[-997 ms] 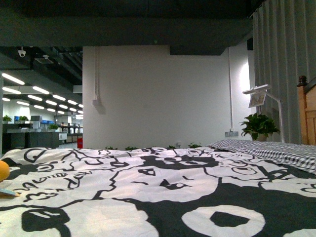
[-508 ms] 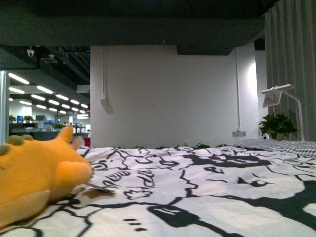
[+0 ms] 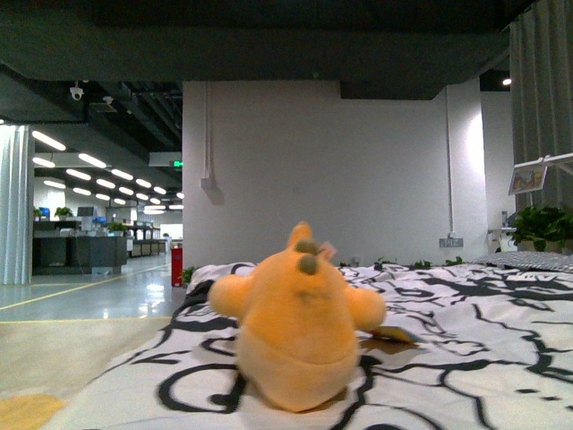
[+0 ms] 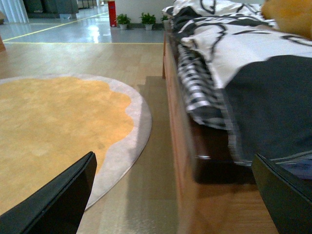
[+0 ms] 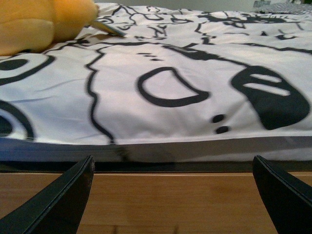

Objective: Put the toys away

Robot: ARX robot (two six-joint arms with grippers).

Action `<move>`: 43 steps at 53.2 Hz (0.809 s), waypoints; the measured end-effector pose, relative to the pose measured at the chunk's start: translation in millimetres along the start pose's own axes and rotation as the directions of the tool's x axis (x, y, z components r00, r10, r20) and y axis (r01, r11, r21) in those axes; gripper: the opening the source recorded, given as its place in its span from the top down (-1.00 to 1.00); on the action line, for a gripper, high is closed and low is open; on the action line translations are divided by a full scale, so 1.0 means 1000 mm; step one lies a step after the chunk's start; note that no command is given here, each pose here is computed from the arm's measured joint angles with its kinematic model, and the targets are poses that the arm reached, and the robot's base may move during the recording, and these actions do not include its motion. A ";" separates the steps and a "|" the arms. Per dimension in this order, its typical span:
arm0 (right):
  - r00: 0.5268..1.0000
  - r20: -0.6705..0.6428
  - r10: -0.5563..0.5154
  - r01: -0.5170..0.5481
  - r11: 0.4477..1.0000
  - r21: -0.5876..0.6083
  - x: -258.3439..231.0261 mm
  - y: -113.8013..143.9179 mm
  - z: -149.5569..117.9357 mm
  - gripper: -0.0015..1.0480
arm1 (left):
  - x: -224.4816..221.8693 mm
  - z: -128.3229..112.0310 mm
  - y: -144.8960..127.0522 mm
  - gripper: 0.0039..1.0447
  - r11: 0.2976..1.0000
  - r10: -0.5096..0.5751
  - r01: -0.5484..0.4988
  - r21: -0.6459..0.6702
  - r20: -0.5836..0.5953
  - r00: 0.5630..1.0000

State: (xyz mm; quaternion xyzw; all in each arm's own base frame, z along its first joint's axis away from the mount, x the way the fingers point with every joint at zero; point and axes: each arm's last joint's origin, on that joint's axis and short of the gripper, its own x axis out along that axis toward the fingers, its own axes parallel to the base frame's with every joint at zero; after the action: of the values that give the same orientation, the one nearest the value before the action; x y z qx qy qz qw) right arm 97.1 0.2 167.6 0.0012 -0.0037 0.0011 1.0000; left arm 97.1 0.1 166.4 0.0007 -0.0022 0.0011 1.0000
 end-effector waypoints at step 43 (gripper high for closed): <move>0.982 0.053 -0.181 0.178 0.983 0.054 0.005 0.001 0.007 -0.87 | 0.000 0.000 0.000 -0.88 1.000 -0.003 0.003 0.000 0.002 1.000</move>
State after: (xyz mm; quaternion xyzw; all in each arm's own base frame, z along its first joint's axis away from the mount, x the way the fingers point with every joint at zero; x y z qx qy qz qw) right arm 102.4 1.0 174.4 0.0260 -0.0326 -0.0888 0.9952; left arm 97.1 -0.2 166.5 0.0007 -0.0030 -0.0006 1.0000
